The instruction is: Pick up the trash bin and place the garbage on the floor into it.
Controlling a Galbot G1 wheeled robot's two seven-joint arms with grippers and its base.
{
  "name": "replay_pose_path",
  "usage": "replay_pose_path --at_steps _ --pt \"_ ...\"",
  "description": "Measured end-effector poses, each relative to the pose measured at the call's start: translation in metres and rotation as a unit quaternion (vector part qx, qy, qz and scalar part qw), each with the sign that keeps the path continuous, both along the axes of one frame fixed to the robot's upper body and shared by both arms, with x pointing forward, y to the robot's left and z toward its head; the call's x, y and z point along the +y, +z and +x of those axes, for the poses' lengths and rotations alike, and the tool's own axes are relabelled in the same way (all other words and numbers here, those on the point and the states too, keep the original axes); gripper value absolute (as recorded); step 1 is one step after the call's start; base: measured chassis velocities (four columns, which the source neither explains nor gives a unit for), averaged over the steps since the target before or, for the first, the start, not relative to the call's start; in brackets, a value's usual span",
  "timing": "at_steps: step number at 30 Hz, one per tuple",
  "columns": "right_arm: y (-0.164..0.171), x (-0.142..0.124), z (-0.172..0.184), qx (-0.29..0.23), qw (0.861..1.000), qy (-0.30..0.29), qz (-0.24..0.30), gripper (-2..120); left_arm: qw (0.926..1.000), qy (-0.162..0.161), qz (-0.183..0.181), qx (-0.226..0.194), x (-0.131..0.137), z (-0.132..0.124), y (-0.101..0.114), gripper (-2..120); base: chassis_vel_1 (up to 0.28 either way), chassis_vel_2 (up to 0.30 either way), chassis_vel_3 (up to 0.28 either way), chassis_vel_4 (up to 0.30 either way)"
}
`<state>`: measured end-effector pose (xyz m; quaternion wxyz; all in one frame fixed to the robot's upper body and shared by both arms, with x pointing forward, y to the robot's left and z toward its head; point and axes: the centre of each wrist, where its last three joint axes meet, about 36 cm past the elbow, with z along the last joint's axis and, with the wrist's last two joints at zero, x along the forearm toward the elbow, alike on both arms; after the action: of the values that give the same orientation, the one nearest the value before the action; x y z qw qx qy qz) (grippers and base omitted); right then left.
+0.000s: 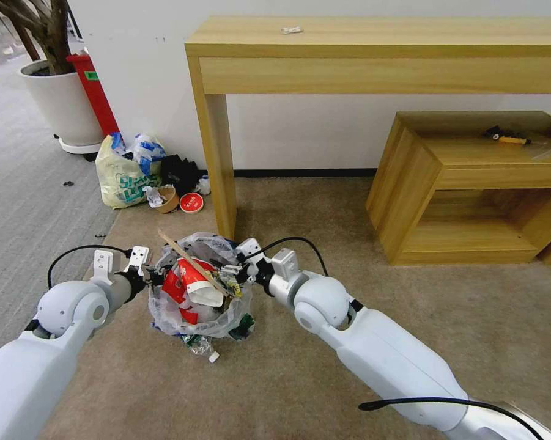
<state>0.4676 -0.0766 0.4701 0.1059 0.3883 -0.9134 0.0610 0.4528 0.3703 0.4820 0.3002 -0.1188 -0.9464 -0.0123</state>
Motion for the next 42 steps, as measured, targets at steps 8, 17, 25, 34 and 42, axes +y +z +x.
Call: replay_pose_path --at_steps 8,17,25,34,42 --pt "0.002 -0.003 0.002 0.001 1.0 -0.01 0.013 100 1.0 0.001 -0.002 0.0 -0.001 0.0 -0.001 0 0.0 0.0 0.0 0.0" --pt "0.01 -0.025 0.013 0.001 0.998 -0.048 0.037 100 1.0 0.007 -0.002 -0.001 0.003 -0.002 -0.001 0 0.0 0.0 0.0 0.0" --pt "0.001 -0.081 0.022 0.014 0.994 -0.104 0.019 100 1.0 0.009 -0.003 -0.002 0.005 -0.005 0.0 0 0.0 0.0 0.0 0.0" --pt "-0.056 -0.137 0.034 0.07 0.981 -0.178 -0.023 100 0.9999 0.009 -0.005 -0.002 0.004 -0.01 -0.001 0 0.0 0.0 0.0 0.0" --pt "-0.123 -0.159 0.063 0.124 0.96 -0.245 -0.056 100 1.0 0.005 -0.007 -0.004 0.001 -0.014 0.001 0 0.0 0.0 0.0 0.0"
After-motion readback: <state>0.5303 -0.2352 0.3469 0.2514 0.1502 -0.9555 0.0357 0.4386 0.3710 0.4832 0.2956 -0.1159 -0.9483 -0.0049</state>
